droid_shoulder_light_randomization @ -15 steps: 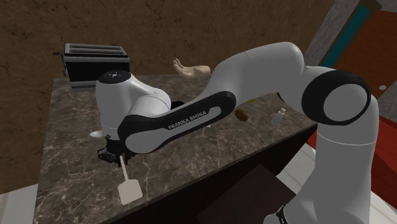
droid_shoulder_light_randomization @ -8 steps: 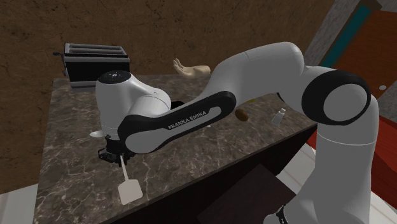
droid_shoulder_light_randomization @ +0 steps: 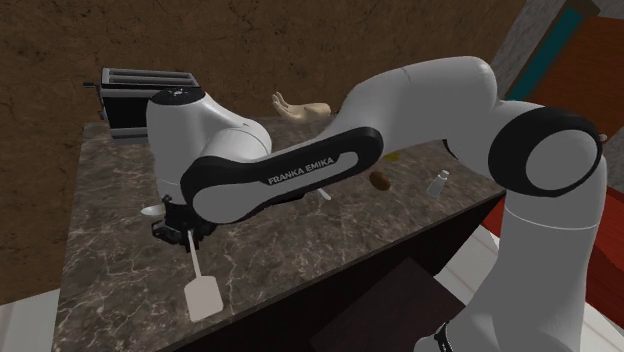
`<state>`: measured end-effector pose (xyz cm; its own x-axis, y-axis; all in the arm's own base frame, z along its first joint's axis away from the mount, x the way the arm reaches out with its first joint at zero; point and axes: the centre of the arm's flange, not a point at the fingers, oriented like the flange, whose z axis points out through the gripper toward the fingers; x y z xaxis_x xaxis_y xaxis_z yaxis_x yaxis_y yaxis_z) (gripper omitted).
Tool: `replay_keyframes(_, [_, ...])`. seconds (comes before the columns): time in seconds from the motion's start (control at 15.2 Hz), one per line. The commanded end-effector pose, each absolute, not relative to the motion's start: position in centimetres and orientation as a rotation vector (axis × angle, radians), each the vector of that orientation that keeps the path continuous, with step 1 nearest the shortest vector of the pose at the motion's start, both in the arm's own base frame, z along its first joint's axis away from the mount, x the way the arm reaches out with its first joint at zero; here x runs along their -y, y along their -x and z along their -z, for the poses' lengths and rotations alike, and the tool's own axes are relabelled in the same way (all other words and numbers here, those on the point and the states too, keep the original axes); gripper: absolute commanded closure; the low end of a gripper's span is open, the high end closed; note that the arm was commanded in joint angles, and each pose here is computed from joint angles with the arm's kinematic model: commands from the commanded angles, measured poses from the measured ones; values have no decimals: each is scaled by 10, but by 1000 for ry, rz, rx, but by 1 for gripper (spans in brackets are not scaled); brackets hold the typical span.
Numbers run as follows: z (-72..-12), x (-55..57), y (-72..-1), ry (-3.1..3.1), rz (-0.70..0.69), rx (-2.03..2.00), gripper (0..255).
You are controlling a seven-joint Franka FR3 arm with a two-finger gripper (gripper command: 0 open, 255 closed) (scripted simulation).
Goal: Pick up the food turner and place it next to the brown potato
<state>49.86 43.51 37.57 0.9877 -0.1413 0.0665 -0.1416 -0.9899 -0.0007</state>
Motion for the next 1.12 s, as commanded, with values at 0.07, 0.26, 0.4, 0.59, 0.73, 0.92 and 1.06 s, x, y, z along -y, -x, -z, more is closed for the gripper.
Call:
replay_keyframes(0.07, [-391, -435, -499, -3128, -104, 223, 255])
replay_keyframes(0.26, [-407, -435, -499, -3128, -104, 223, 255])
replay_keyframes(0.4, [-418, -435, -499, -3128, -104, 223, 255])
replay_keyframes(0.59, [-434, -435, -499, -3128, -104, 223, 255])
replay_keyframes(0.73, [-444, -435, -499, -3128, -104, 223, 255])
replay_keyframes(0.92, [-460, -435, -499, -3128, -104, 223, 255])
replay_keyframes(1.06, [-470, -435, -499, -3128, -104, 223, 255])
